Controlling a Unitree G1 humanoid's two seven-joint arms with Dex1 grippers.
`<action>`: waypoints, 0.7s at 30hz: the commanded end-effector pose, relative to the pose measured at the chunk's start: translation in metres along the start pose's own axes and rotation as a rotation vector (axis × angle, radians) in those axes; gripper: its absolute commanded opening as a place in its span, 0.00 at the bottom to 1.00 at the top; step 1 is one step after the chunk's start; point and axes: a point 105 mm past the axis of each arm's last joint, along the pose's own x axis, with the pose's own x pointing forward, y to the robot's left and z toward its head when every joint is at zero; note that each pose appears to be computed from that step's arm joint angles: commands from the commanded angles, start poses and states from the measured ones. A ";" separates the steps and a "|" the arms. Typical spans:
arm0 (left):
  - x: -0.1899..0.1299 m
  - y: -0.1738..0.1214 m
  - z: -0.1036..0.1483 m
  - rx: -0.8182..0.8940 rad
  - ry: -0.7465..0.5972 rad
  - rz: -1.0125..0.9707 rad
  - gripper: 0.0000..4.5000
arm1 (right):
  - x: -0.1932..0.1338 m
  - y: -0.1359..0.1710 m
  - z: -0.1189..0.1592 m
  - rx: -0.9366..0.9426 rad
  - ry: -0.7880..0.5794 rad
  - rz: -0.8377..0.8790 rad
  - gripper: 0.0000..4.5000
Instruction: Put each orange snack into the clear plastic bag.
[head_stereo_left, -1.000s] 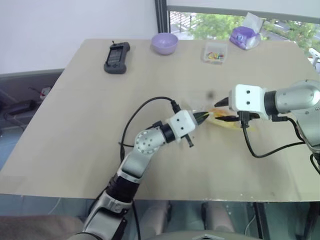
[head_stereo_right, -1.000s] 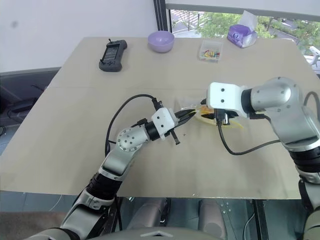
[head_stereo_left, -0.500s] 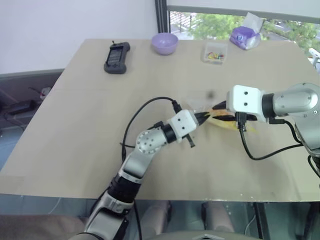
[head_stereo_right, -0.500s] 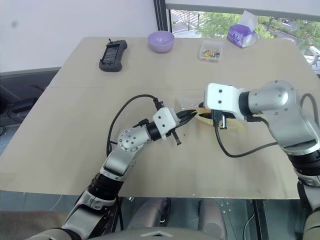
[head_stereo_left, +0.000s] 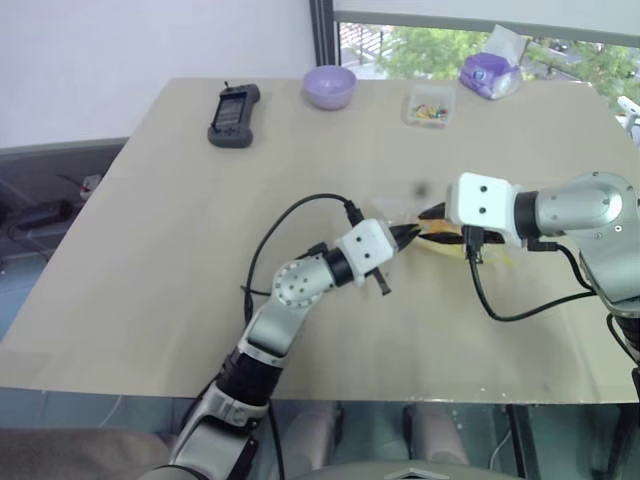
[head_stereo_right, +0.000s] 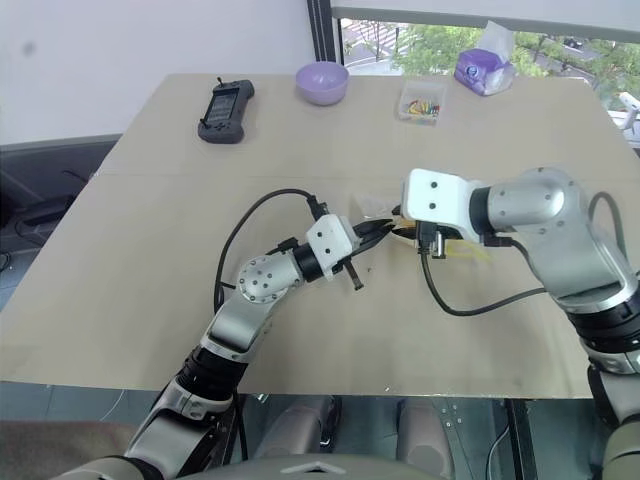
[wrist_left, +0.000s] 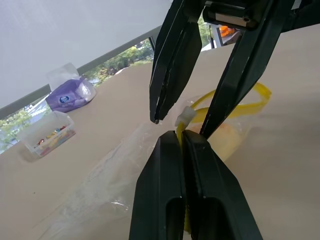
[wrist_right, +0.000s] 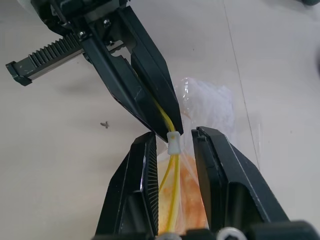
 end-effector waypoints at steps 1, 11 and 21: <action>0.001 0.000 0.014 0.009 -0.054 0.005 0.00 | -0.005 -0.003 0.006 -0.030 -0.004 -0.025 0.16; 0.000 -0.001 0.013 0.007 -0.050 0.003 0.00 | -0.006 -0.003 0.005 -0.031 -0.004 -0.023 0.01; -0.012 0.017 0.002 0.045 0.007 0.064 0.00 | -0.014 -0.003 -0.019 -0.007 0.107 -0.033 0.01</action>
